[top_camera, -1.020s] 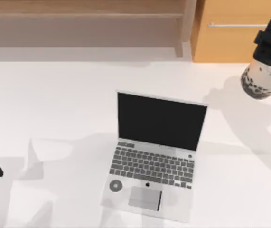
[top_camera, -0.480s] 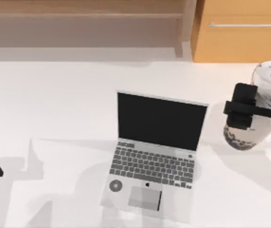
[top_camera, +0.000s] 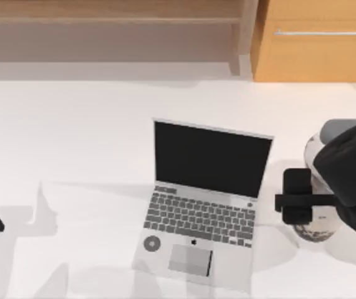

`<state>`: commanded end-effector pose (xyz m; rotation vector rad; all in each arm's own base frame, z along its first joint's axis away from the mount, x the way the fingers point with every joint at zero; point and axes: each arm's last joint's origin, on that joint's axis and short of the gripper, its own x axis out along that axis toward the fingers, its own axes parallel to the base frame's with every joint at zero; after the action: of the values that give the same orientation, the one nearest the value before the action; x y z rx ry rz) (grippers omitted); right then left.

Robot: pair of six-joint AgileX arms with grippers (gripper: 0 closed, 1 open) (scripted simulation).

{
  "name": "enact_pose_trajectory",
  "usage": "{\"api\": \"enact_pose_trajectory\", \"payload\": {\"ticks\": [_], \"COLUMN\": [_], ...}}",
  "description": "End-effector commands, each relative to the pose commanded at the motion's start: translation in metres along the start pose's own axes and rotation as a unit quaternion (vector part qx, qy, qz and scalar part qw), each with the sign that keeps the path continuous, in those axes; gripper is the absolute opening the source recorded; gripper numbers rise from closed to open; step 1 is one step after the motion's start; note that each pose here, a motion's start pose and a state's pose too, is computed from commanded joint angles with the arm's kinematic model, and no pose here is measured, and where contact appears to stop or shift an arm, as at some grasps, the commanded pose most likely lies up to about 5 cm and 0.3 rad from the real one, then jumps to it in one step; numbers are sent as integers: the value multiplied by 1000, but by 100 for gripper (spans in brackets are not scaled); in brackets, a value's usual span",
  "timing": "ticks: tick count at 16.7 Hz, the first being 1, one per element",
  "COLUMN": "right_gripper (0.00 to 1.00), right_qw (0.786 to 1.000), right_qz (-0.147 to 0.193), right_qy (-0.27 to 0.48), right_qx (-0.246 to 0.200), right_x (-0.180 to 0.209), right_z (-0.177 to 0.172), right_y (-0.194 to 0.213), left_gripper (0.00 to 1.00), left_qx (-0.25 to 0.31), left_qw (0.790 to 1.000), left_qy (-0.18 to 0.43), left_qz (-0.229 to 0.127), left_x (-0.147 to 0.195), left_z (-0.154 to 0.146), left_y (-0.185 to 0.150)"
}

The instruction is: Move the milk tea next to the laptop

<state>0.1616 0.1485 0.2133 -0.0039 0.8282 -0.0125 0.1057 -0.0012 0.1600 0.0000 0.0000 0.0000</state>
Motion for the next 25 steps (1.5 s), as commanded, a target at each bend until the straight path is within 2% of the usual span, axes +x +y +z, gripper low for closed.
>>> {"api": "enact_pose_trajectory", "payload": {"ticks": [17, 25], "right_gripper": [0, 0], "right_qw": [999, 1000], "right_qz": [21, 0], "right_qy": [-39, 0], "right_qx": [25, 0], "right_x": [3, 22], "right_z": [1, -20], "right_y": [4, 0], "left_gripper": [100, 100], "left_qx": [0, 0], "left_qw": [1000, 1000], "left_qy": [0, 0], "left_qz": [0, 0], "left_x": [0, 0], "left_z": [0, 0], "left_y": [0, 0]}}
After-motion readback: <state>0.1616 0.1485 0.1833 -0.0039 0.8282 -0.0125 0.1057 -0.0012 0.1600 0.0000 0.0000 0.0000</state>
